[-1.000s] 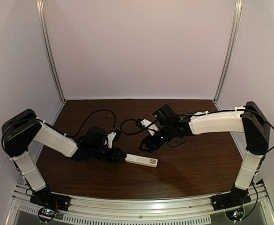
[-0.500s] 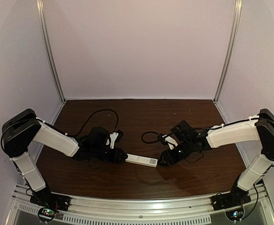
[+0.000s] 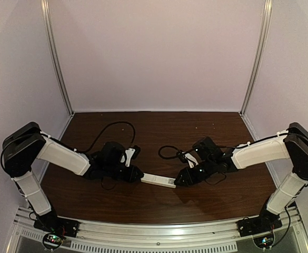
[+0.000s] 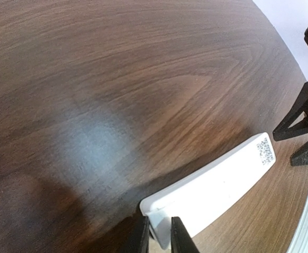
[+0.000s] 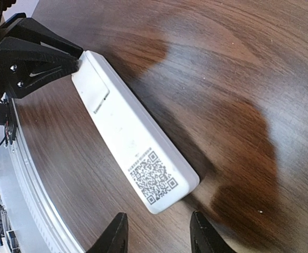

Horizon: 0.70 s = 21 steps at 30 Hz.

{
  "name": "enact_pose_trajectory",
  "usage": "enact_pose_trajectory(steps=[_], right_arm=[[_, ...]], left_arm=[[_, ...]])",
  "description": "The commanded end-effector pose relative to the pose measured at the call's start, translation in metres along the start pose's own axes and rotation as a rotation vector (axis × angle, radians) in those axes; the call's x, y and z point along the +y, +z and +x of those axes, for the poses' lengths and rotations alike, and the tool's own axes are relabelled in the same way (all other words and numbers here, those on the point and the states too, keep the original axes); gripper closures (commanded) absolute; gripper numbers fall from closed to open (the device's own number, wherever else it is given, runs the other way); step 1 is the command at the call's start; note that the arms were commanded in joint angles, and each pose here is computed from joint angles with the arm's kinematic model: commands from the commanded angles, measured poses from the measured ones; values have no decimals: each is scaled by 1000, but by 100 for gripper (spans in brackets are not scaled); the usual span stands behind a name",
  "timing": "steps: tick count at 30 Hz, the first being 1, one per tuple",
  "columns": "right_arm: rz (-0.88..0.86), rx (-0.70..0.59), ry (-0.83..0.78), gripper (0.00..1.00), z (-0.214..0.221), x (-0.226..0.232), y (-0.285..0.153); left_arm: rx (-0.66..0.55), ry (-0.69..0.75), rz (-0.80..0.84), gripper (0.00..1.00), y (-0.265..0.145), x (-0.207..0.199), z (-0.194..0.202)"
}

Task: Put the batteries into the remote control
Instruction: Press the battery cover onto the remote control without the battery cover.

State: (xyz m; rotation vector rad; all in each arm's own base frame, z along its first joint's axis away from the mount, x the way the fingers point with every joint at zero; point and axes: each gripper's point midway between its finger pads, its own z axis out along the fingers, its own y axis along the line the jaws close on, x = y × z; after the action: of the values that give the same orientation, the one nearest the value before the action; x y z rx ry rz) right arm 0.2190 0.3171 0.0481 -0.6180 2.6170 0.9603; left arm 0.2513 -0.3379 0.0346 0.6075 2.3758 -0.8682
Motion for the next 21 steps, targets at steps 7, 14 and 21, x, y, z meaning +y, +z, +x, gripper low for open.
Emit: enact_pose_trajectory(steps=[7, 14, 21], right_arm=[[-24, 19, 27, 63, 1, -2, 12], [-30, 29, 27, 70, 1, -3, 18], [-35, 31, 32, 75, 0, -4, 22]], left_arm=[[28, 15, -7, 86, 8, -1, 7], [44, 16, -5, 87, 12, -2, 9], [61, 16, 6, 87, 14, -5, 13]])
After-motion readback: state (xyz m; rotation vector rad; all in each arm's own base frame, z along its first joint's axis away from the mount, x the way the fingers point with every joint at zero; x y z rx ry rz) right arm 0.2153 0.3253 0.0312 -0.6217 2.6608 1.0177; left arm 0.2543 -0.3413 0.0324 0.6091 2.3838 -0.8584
